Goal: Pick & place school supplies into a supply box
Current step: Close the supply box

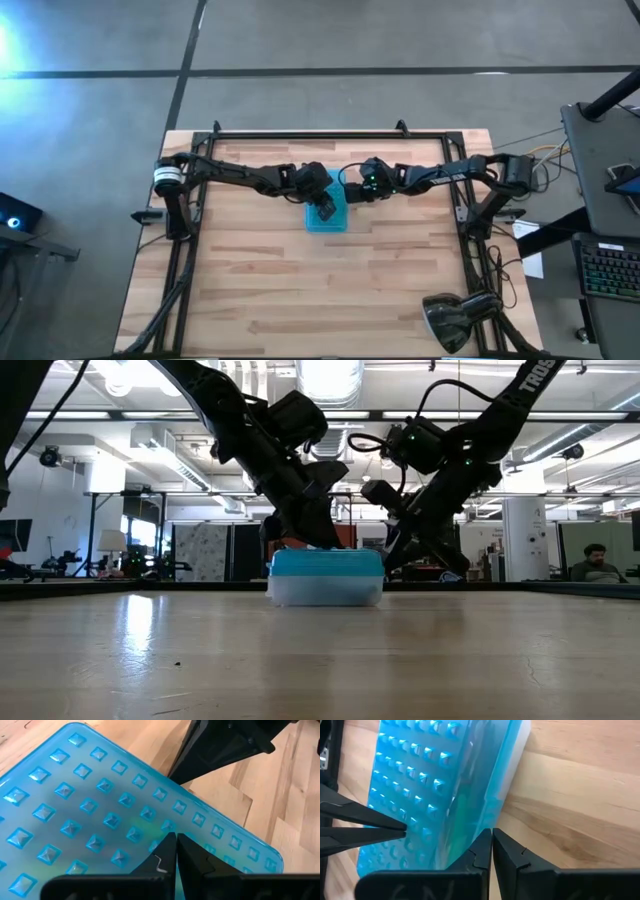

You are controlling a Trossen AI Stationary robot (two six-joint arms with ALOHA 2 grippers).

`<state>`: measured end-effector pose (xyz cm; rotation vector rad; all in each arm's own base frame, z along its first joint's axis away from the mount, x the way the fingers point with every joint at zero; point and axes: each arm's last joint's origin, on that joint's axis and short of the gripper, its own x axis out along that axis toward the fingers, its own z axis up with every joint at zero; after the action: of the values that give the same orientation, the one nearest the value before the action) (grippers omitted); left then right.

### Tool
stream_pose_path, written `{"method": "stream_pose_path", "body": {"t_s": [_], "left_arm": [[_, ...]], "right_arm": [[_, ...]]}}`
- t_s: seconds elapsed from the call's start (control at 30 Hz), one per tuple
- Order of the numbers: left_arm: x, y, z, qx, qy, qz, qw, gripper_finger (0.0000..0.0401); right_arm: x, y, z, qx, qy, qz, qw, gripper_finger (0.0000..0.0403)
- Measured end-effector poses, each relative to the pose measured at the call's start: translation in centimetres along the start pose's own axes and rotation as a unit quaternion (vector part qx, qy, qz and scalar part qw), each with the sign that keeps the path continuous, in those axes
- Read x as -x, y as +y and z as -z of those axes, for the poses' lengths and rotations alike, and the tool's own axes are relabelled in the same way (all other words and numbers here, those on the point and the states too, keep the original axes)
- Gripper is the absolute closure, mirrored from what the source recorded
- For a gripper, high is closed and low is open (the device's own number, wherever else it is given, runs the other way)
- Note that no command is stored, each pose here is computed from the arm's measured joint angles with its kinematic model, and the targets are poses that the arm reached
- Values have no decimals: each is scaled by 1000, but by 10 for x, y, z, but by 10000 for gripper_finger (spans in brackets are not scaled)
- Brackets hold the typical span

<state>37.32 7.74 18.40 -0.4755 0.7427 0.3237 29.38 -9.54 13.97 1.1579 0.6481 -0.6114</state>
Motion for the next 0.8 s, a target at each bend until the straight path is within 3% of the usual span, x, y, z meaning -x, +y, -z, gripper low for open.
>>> {"method": "stream_pose_path", "body": {"t_s": [0.43, 0.8], "left_arm": [[0, -1, -3, 0, -19, 9, 1000, 401], [-1, 2, 4, 4, -8, 3, 1000, 401]], "right_arm": [[-21, -6, 7, -11, 22, -7, 1000, 394], [-12, -4, 5, 4, 4, 10, 1000, 394]]}}
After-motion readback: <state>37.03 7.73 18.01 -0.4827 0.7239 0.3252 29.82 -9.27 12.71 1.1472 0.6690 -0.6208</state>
